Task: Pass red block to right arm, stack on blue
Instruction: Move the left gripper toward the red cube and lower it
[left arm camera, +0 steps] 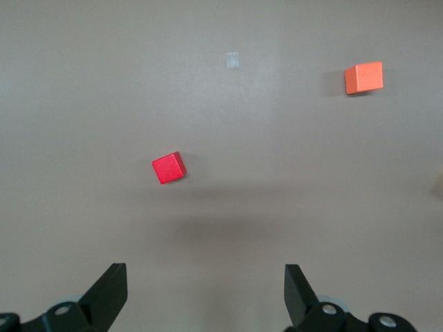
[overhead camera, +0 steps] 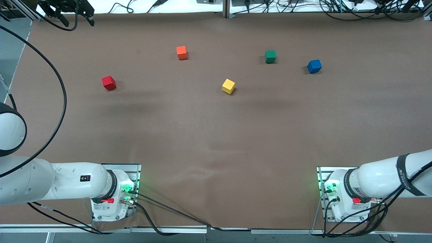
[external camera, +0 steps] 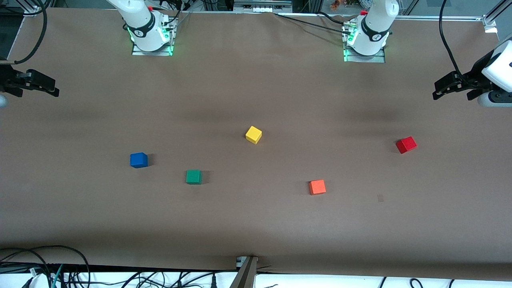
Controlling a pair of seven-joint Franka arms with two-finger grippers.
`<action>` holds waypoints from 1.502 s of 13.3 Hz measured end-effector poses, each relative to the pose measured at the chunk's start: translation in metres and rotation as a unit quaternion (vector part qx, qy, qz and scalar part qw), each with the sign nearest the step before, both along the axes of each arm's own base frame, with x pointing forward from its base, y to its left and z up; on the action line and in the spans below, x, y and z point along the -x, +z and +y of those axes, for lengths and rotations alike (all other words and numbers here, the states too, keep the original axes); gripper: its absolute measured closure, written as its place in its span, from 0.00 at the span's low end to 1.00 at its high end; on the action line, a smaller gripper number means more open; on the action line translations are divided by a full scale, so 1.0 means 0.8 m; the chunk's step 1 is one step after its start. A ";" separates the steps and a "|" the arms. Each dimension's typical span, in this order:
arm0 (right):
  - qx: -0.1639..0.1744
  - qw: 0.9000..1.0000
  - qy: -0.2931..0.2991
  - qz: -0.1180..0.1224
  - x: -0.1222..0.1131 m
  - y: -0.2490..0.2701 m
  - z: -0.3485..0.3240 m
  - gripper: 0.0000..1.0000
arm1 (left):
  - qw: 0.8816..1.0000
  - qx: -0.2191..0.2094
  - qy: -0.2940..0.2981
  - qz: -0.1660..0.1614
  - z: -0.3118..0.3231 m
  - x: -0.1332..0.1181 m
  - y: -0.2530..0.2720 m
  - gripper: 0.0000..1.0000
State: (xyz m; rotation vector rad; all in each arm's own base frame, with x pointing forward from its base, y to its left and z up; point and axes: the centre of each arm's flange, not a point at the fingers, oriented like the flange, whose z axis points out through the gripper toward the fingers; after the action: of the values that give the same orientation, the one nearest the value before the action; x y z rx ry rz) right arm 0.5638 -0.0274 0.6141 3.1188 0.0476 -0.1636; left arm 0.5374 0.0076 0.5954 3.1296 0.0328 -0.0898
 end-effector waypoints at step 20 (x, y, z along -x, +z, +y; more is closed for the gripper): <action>0.000 1.000 0.000 0.000 0.000 0.000 0.000 0.00 | 0.998 0.002 0.010 0.066 0.017 -0.034 -0.082 0.00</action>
State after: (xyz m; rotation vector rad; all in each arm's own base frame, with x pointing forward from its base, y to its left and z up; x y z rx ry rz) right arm 0.5638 -0.0273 0.6141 3.1196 0.0476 -0.1635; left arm 0.5649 0.0215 0.5298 3.1134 0.0664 -0.2950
